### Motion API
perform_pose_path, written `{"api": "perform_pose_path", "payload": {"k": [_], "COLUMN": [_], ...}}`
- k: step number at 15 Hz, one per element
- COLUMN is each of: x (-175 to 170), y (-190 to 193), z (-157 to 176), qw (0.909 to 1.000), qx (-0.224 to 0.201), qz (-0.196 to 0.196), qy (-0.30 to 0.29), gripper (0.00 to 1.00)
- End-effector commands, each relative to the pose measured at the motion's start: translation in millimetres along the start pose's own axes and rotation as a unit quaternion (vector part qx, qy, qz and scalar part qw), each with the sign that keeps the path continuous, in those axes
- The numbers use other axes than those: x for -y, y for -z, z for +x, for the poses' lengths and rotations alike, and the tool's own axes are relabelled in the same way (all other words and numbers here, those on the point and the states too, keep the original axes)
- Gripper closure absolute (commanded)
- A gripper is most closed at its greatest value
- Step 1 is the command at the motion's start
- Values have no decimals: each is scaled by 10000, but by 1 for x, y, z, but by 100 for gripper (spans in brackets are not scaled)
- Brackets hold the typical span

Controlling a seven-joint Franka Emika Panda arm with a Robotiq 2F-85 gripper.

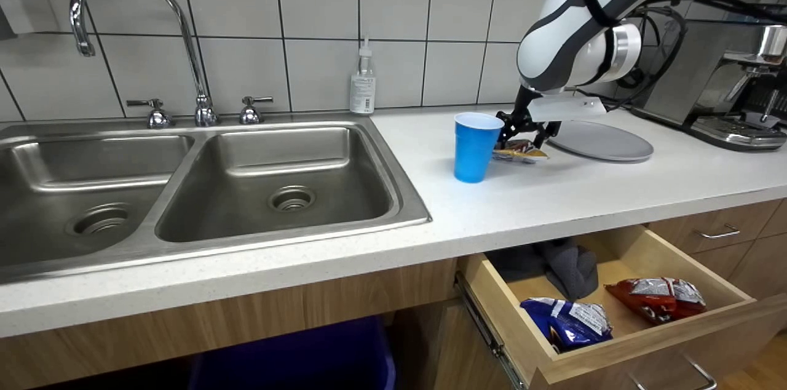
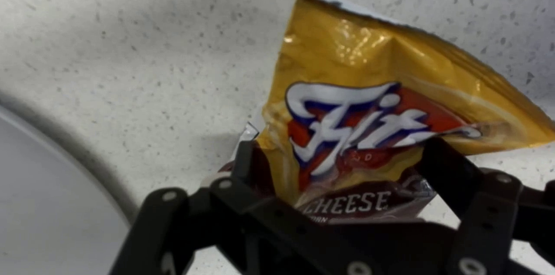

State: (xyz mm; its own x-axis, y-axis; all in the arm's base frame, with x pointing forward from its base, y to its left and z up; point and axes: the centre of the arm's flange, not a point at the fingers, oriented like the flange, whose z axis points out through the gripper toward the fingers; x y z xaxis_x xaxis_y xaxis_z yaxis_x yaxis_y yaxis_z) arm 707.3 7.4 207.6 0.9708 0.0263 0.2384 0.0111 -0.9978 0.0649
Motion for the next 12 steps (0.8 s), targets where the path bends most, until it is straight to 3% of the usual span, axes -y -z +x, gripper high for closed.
{"api": "perform_pose_path", "payload": {"k": [1, 12], "x": [4, -1], "y": [8, 32], "z": [-22, -69], "qw": [9998, 9989], "qx": [193, 432], "qz": [-27, -70], "qy": [104, 150], "gripper": [0, 0]}}
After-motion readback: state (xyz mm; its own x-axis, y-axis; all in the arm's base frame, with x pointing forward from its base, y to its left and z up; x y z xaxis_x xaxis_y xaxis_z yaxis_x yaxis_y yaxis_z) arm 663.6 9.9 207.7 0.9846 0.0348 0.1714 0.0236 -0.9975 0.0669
